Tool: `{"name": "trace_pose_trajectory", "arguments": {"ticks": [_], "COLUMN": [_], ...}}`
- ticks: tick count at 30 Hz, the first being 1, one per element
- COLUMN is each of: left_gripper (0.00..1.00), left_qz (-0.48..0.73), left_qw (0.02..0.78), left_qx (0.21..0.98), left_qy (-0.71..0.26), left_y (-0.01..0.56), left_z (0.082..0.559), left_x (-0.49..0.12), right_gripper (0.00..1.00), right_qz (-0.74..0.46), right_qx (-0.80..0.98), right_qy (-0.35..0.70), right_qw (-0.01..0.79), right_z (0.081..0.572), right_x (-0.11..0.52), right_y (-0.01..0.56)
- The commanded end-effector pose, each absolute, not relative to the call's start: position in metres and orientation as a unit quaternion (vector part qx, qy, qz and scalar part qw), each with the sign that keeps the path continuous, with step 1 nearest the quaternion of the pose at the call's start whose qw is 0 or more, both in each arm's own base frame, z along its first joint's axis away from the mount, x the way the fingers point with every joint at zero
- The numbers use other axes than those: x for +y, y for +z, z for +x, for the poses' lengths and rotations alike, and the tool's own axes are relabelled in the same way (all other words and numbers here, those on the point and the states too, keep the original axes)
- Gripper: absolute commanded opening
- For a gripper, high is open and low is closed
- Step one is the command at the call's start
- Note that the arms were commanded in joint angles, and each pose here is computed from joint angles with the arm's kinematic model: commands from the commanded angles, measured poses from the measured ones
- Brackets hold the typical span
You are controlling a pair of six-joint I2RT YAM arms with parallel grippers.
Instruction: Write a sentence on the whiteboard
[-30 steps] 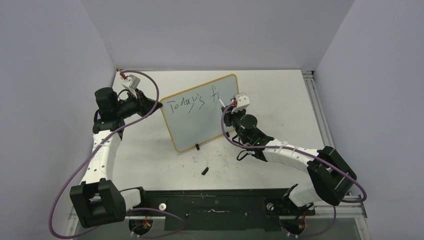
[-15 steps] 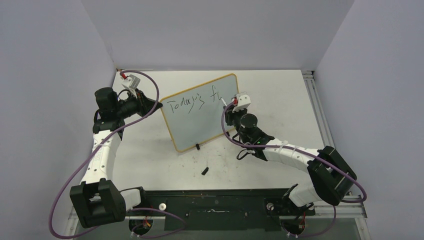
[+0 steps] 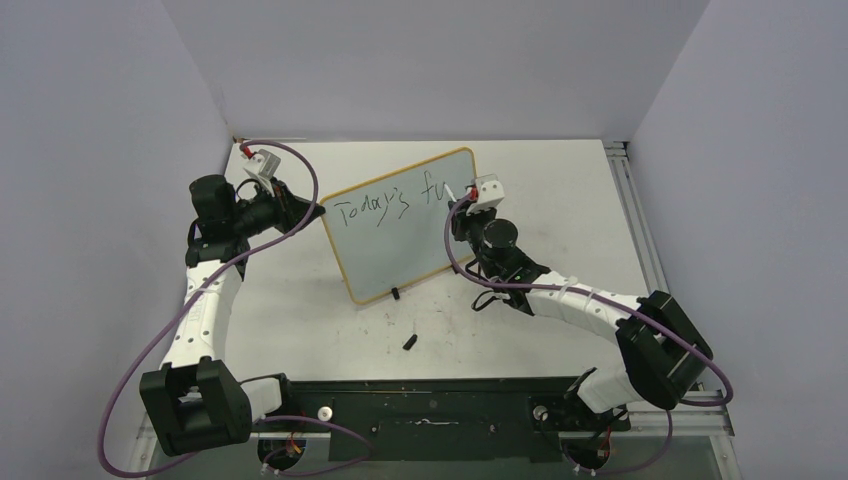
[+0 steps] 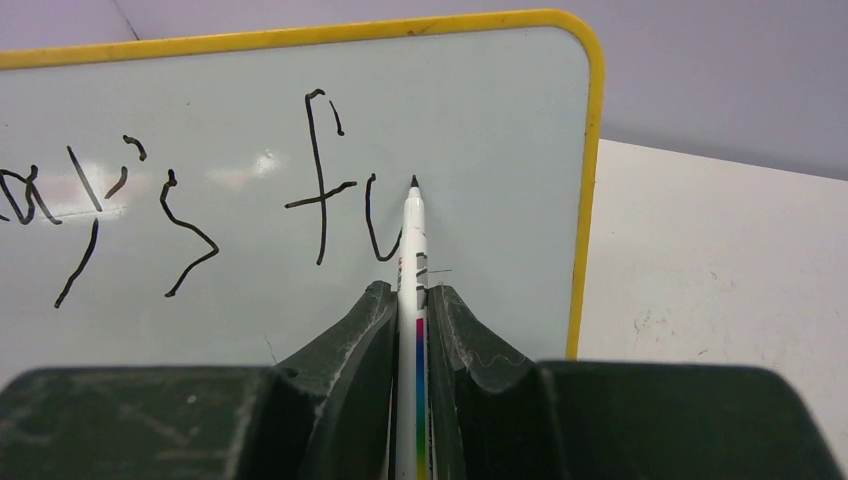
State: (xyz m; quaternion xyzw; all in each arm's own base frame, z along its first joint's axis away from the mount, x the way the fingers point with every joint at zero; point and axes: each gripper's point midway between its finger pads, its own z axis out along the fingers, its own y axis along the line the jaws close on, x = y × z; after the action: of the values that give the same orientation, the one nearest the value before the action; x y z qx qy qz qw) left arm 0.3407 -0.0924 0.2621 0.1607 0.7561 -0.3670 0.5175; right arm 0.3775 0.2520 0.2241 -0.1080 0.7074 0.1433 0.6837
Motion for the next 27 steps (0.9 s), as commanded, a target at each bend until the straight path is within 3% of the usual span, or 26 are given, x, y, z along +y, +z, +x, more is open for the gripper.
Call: {"name": "trace_pose_trajectory", "arguments": {"ticks": [1,14,27], "left_gripper": [0.0,0.0,0.0], "left_qz": [0.172,0.171,0.171], "left_qw": [0.527,0.527,0.527], "left_qx": [0.748,0.749,0.749], "left_qy": [-0.364,-0.364,-0.365], "left_y": [0.268,0.267,0.267], "left_z": [0.339,0.339,0.339], "left_x": [-0.092,-0.091,-0.092], "right_gripper": [0.05,0.05,0.05], "right_qz": [-0.099,-0.097,-0.079], "right_qx": [0.695,0.716,0.676], "right_qy": [0.157,0.155,0.141], "right_qw": [0.695,0.674,0.719], "right_z": [0.38,0.37,0.375], "right_x": [0.254,0.247,0.235], "right_y": [0.235,0.21,0.268]}}
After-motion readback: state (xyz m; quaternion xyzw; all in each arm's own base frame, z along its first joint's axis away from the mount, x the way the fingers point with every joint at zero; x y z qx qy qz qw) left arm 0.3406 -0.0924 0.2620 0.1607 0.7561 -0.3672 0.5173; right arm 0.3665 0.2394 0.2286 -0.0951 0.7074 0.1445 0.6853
